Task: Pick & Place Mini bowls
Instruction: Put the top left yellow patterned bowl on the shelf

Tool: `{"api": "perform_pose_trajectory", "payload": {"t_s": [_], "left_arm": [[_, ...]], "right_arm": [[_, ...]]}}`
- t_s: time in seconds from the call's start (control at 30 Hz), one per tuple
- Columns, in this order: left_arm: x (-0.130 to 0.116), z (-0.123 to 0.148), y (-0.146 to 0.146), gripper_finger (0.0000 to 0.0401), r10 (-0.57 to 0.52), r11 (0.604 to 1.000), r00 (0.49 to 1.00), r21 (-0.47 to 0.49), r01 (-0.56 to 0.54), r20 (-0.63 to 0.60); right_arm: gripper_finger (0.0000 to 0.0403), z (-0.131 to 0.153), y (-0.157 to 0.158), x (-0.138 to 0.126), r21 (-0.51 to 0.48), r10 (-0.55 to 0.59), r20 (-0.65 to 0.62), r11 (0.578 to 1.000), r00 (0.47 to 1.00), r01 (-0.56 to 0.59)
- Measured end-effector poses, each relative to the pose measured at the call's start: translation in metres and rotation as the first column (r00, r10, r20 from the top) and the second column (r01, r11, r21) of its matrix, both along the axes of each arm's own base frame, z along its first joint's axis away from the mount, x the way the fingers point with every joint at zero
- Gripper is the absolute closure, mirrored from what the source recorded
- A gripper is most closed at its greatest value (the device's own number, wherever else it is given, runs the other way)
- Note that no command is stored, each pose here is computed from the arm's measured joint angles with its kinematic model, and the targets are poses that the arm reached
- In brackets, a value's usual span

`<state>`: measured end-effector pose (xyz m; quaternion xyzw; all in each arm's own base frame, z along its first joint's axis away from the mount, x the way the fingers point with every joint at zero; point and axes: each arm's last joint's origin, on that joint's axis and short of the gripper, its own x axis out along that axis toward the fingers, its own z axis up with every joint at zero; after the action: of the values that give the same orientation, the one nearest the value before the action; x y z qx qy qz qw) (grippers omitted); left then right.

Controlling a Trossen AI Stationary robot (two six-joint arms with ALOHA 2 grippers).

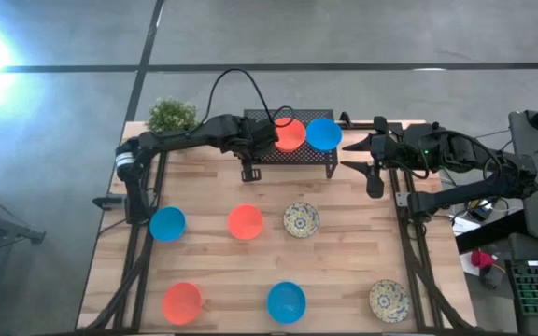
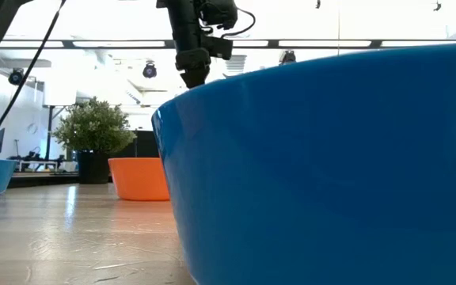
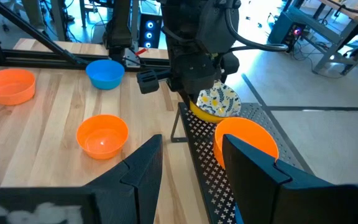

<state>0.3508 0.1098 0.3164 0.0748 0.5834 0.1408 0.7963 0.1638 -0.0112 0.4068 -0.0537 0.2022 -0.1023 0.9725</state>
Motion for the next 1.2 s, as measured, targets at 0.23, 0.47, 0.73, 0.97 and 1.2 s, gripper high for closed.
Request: {"api": "perform_pose_trajectory", "payload": {"t_s": [0.23,0.47,0.73,0.97,1.2], "left_arm": [[0.0007,0.0002,0.0002,0.0368,0.007,1.000,1.000,0.000,-0.007,0.010],[0.0023,0.0008,0.0007,0.0366,0.008,1.000,1.000,0.005,-0.008,0.028],[0.0027,0.0010,0.0009,0.0365,0.023,1.000,0.999,0.005,-0.023,0.037],[0.0026,0.0010,0.0009,0.0340,0.022,1.000,0.999,0.008,-0.022,0.034],[0.0027,0.0020,0.0010,0.0338,0.021,1.000,0.999,0.010,-0.022,0.037]], "right_arm": [[0.0241,0.0001,0.0000,0.0000,0.000,0.000,0.000,1.000,1.000,0.000],[0.0241,0.0000,0.0000,0.0000,-0.002,0.000,0.000,1.000,1.000,0.000],[0.0241,0.0001,0.0000,0.0001,0.000,0.000,0.002,1.000,1.000,0.000],[0.0241,0.0004,0.0000,0.0002,0.000,0.000,0.005,1.000,1.000,0.000],[0.0241,0.0004,0.0000,0.0002,0.000,0.000,0.005,1.000,1.000,0.000]]}}
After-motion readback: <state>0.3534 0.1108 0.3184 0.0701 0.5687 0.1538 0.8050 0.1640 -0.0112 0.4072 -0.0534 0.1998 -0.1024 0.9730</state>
